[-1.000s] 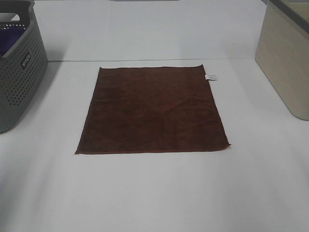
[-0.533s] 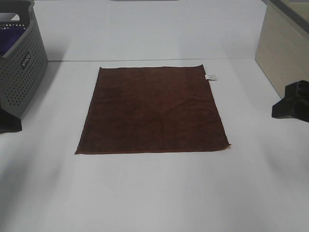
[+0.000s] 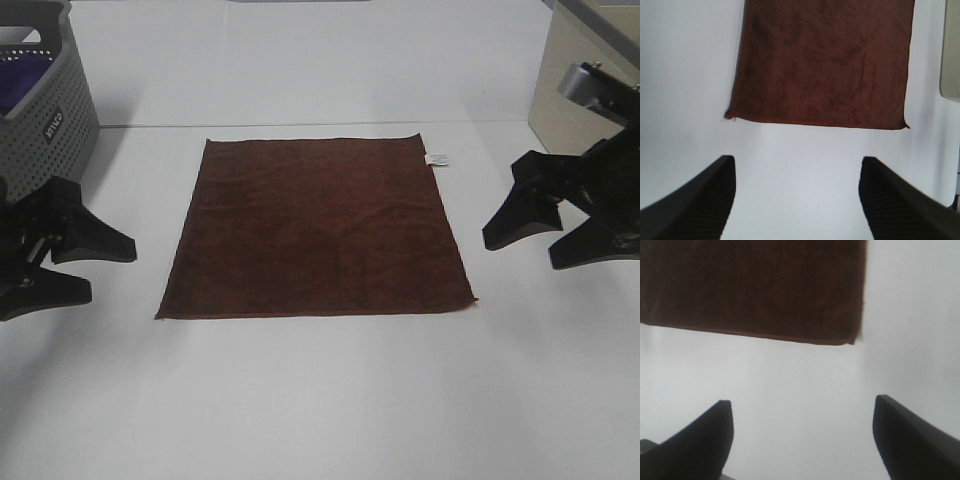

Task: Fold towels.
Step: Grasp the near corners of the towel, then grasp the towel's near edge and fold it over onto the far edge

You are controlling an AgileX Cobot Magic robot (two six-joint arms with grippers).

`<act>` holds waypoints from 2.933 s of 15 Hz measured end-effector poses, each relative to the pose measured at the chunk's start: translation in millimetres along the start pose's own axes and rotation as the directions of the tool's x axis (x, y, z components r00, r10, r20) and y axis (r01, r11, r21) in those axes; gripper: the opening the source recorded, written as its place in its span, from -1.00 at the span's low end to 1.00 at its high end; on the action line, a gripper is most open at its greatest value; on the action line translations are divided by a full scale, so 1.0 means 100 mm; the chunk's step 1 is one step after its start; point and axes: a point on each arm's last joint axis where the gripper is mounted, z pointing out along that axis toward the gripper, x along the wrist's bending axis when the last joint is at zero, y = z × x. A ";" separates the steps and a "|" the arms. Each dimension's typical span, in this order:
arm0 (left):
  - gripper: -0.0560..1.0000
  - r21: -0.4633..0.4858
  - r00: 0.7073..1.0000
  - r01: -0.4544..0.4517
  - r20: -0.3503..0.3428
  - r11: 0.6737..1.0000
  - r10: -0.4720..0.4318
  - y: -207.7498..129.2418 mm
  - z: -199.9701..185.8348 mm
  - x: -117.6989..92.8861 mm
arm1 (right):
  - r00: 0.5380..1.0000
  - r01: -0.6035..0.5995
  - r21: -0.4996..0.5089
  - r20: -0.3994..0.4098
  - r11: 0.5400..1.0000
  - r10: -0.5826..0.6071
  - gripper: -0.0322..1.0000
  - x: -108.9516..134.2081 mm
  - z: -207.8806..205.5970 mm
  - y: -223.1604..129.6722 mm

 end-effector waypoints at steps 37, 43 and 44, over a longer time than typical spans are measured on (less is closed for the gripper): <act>-0.89 0.313 0.992 -0.119 0.007 0.942 0.123 0.54 1.21 -0.01 | 0.959 -0.089 0.227 -0.244 0.970 0.145 -0.94 -0.52 1.33 0.65; -0.89 0.390 0.994 -0.053 -0.069 0.919 0.087 0.19 0.94 0.07 | 0.951 -0.125 0.356 -0.224 0.926 0.215 -0.94 -0.45 1.21 0.39; -0.89 0.407 0.994 -0.032 -0.083 0.913 0.072 0.10 0.90 0.11 | 0.949 -0.146 0.378 -0.207 0.914 0.238 -0.94 -0.45 1.21 0.25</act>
